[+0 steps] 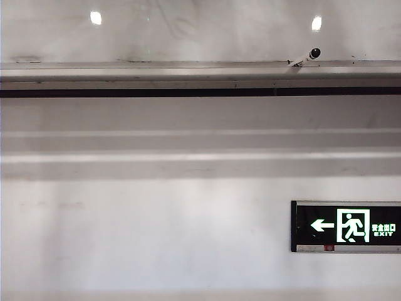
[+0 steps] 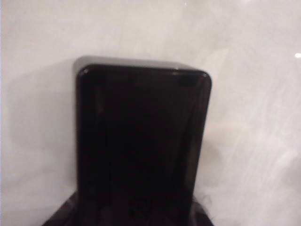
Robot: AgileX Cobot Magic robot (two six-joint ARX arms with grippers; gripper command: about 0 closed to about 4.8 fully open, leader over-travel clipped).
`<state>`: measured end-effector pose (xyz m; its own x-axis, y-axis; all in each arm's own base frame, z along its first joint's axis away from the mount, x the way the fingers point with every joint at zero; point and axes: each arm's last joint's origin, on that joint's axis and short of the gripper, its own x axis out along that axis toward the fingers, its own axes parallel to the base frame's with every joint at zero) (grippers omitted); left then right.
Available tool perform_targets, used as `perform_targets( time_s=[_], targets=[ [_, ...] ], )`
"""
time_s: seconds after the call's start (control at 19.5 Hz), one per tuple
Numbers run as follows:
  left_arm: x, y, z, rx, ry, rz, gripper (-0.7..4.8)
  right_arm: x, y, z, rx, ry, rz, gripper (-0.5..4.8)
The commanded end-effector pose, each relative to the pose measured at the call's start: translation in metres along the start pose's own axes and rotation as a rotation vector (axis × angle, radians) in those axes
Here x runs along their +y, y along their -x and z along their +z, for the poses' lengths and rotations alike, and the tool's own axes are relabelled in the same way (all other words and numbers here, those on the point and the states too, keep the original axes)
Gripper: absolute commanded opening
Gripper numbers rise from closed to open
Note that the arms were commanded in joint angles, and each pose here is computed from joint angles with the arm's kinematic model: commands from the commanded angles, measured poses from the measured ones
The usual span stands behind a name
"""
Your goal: Wipe the whiteboard clean using the black magnetic whiteboard eraser attached to the whiteboard.
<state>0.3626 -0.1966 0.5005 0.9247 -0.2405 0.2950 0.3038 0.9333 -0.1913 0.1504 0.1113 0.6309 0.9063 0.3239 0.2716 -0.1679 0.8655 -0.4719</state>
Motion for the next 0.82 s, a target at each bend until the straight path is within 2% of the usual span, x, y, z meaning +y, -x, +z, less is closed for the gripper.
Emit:
perform_targets(
  time_s=[0.05,0.15,0.2,0.31,0.46,0.56,0.61,0.72,0.82],
  targets=[
    [0.015,0.0,0.011,-0.026,-0.057,0.033,1.43,0.018,-0.004,-0.014,0.061,-0.018,0.255,0.0],
    [0.024,0.002,0.018,-0.041,-0.061,0.051,1.43,0.028,-0.008,-0.022,0.099,-0.005,0.362,0.0],
    [0.024,0.002,0.019,-0.043,-0.06,0.048,1.43,0.029,-0.008,-0.023,0.102,-0.005,0.38,0.0],
    [0.031,0.002,0.026,-0.034,-0.069,0.048,1.43,0.03,-0.01,-0.023,0.101,-0.008,0.383,0.0],
    [0.03,0.003,0.029,-0.019,-0.069,-0.021,1.43,0.03,-0.01,-0.023,0.099,-0.027,0.387,0.0],
    [0.027,0.002,0.027,-0.002,-0.069,-0.093,1.43,0.03,-0.01,-0.023,0.1,-0.028,0.388,-0.01],
    [0.017,0.001,0.019,0.023,-0.065,-0.153,1.43,0.03,-0.01,-0.023,0.1,-0.028,0.388,0.0],
    [0.013,-0.004,0.006,0.07,-0.07,-0.224,1.43,0.03,-0.009,-0.023,0.1,-0.028,0.388,-0.01],
    [0.003,-0.008,-0.011,0.118,-0.102,-0.291,1.43,0.03,-0.009,-0.023,0.099,-0.028,0.388,-0.01]
  ],
)
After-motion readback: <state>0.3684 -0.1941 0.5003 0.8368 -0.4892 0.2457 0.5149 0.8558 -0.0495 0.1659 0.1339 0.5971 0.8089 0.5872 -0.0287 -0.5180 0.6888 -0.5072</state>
